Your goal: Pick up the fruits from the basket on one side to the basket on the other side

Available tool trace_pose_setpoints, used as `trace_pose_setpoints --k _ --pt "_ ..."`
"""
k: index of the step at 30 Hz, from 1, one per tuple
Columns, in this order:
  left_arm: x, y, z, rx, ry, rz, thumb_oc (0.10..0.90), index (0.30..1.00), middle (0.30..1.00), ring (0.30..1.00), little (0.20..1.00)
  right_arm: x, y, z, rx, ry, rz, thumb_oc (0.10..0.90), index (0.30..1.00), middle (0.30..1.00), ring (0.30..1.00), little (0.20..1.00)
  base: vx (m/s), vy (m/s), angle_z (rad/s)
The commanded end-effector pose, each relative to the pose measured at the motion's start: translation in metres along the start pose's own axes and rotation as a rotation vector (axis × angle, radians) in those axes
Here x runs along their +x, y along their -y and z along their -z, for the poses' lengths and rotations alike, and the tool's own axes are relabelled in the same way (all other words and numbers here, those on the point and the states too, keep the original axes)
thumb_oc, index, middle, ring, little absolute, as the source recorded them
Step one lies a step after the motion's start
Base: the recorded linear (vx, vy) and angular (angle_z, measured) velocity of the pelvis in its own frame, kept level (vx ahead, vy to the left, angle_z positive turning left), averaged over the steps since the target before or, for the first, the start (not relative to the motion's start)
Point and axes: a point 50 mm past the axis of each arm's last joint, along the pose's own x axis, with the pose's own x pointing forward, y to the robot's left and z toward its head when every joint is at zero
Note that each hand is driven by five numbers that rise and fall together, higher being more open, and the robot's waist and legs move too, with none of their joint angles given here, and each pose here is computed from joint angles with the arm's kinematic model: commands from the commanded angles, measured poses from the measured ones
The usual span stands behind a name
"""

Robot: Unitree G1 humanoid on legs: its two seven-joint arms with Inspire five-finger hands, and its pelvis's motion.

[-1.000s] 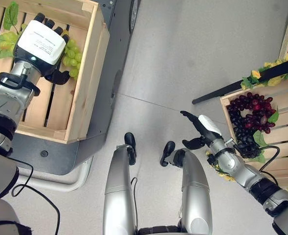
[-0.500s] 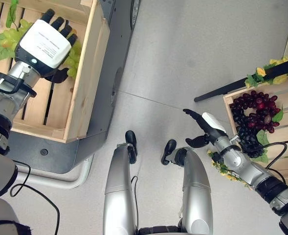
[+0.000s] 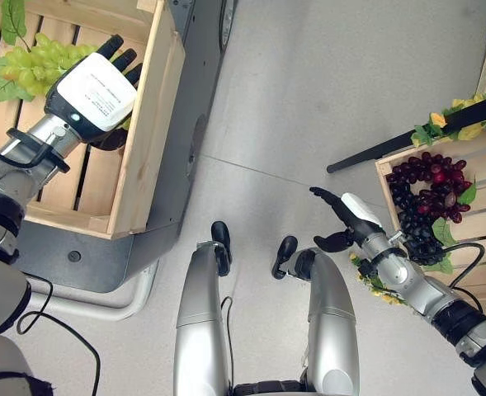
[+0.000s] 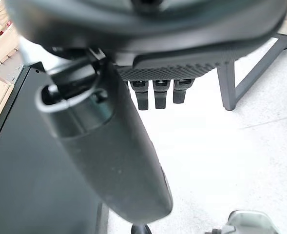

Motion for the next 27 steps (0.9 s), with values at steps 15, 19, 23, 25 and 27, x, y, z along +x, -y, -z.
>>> trace_pose_setpoints --k 15,19,23,25,27 --pt "-0.047 0.034 0.064 -0.053 -0.618 0.450 0.800 0.900 0.900 0.900 0.900 -0.001 0.031 -0.011 0.077 0.101 0.087 0.800 0.900 0.900 0.900 0.900 0.00 0.000 0.00" --pt "-0.047 0.037 0.063 -0.057 -0.604 0.509 0.800 0.900 0.900 0.900 0.900 0.001 0.036 -0.013 0.085 0.108 0.101 0.800 0.900 0.900 0.900 0.900 0.00 0.000 0.00" --pt "-0.044 0.038 0.058 -0.057 -0.563 0.546 0.800 0.900 0.900 0.900 0.900 0.002 0.038 -0.016 0.087 0.118 0.111 0.800 0.900 0.900 0.900 0.900 -0.03 0.012 0.01" --pt "-0.043 0.038 0.057 -0.047 -0.540 0.553 0.800 0.900 0.900 0.900 0.900 0.002 0.039 -0.016 0.090 0.122 0.112 0.800 0.900 0.900 0.900 0.900 -0.03 0.014 0.02" --pt "-0.041 0.038 0.054 -0.044 -0.509 0.548 0.745 0.818 0.818 0.818 0.818 0.002 0.039 -0.018 0.093 0.133 0.111 0.800 0.900 0.900 0.900 0.900 -0.04 0.009 0.01"
